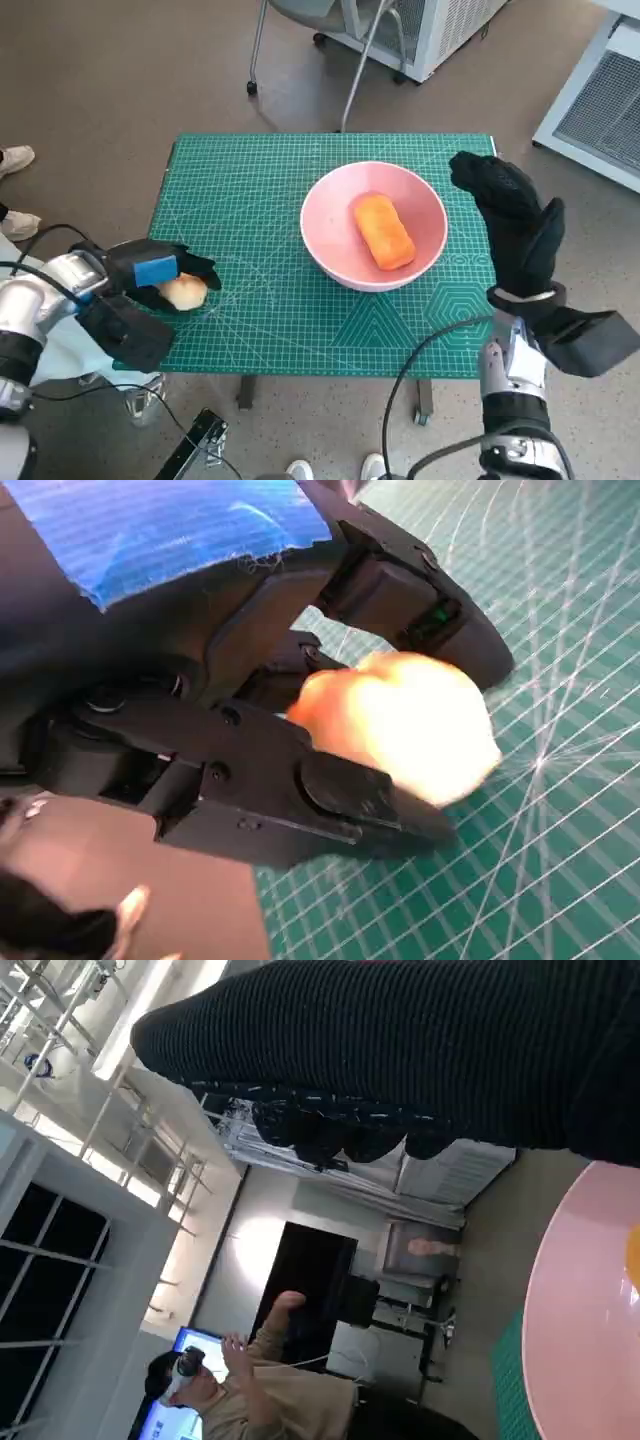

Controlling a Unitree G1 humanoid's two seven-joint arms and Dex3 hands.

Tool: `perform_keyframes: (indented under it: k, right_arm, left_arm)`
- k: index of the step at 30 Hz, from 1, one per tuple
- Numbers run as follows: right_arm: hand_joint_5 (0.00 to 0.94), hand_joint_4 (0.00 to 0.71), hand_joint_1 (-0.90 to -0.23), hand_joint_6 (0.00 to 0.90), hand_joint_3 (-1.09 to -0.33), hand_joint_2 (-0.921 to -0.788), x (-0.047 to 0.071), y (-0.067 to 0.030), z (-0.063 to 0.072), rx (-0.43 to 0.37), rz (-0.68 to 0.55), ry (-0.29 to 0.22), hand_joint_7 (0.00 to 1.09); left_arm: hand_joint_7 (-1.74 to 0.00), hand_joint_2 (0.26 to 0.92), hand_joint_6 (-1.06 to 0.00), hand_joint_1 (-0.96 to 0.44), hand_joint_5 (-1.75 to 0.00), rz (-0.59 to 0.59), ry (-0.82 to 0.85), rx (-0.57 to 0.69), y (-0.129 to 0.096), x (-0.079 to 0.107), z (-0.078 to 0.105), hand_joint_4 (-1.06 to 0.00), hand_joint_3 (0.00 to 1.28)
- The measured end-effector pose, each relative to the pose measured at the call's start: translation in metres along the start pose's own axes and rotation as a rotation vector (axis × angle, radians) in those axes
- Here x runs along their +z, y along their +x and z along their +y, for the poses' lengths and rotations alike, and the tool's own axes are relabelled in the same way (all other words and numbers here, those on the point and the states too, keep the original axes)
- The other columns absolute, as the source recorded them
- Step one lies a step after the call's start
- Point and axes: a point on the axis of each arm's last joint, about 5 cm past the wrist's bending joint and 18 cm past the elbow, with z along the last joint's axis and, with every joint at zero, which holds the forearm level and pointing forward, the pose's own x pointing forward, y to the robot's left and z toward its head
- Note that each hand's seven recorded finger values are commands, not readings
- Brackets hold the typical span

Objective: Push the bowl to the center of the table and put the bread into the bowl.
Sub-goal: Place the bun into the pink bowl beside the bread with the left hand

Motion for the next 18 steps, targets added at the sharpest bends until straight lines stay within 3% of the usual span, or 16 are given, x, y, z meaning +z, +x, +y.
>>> perform_keyframes:
  k: [4,9,18]
  right_arm:
    - [0.001,0.381,-0.657,0.094,-0.733,-0.921,0.0,0.0001,0.0,0.001,0.0,0.0,0.67]
    - [0.001,0.381,-0.655,0.093,-0.734,-0.921,0.0,0.0,0.0,0.004,0.003,0.002,0.67]
    - [0.002,0.383,-0.655,0.093,-0.731,-0.921,-0.001,-0.0001,0.0,0.01,0.014,0.008,0.67]
  left_arm:
    - [-0.98,0.92,-0.77,0.0,-1.3,0.006,-0.02,0.098,-0.002,-0.005,0.016,-0.59,0.05]
    - [-0.94,0.92,-0.77,0.0,-1.32,0.051,-0.03,0.279,-0.011,-0.018,0.051,-0.6,0.05]
    - [-1.02,0.918,-0.77,0.0,-1.28,0.066,-0.003,0.552,-0.029,-0.022,0.112,-0.58,0.06]
